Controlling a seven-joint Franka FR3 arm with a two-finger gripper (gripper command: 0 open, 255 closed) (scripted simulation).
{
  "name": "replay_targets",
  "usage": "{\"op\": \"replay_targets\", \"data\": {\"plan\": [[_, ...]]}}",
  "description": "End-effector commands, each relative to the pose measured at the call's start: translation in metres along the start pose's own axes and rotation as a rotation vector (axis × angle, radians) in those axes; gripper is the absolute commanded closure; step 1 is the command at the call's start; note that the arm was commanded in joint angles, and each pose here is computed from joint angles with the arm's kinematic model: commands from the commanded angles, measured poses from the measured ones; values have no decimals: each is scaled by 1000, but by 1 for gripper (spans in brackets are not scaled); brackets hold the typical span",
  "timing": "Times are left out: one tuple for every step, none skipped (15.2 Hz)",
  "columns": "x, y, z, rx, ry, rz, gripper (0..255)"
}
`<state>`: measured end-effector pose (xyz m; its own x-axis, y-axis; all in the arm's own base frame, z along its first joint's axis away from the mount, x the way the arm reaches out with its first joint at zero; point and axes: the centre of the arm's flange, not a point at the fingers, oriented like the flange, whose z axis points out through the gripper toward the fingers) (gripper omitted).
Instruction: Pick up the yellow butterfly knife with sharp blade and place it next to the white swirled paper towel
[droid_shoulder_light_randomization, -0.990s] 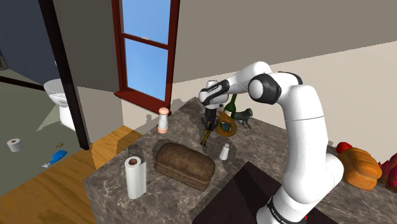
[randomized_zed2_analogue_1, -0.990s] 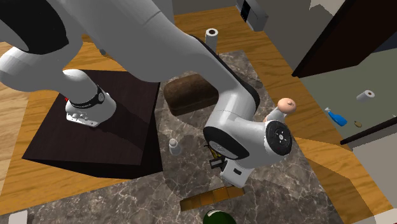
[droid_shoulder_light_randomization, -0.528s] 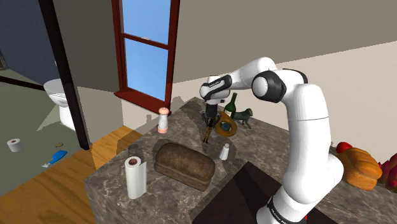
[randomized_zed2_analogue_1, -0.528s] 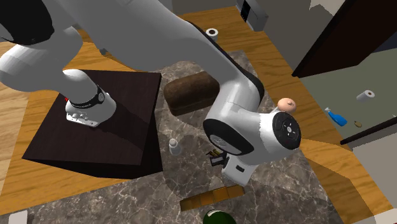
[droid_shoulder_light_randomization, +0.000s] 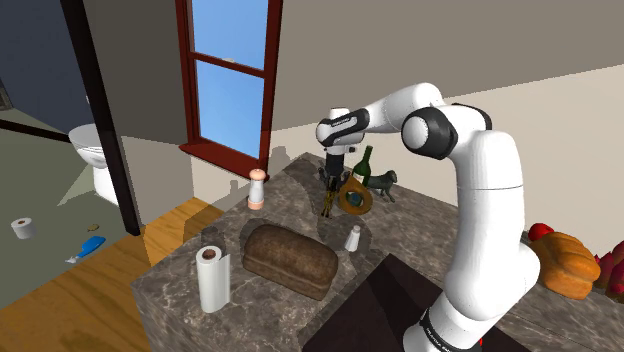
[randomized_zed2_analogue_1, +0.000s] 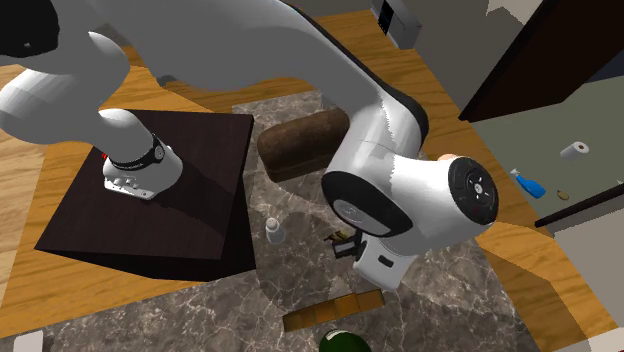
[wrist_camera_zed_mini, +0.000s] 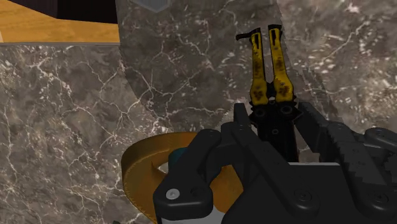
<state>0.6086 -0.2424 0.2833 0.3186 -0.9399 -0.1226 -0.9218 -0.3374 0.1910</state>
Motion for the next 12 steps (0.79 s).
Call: {"op": "replay_targets", "data": {"plan": [[-3,3,-10,0,0,0,255],[-4,4,-15,0,0,0,255],[-4,5,-20,0,0,0,255],[-5,6,-25,0,0,0,255],[-5,7,-31,0,0,0,255],[-6,8,-36,0,0,0,255],[-7,9,-41,0,0,0,255],[-7,10,-46,0,0,0,255],[-8,11,-51,0,0,0,255],[-9,12,-56,0,0,0,255],[-9,13,-61,0,0,0,255],[-10,14,-67,0,0,0,255]]}}
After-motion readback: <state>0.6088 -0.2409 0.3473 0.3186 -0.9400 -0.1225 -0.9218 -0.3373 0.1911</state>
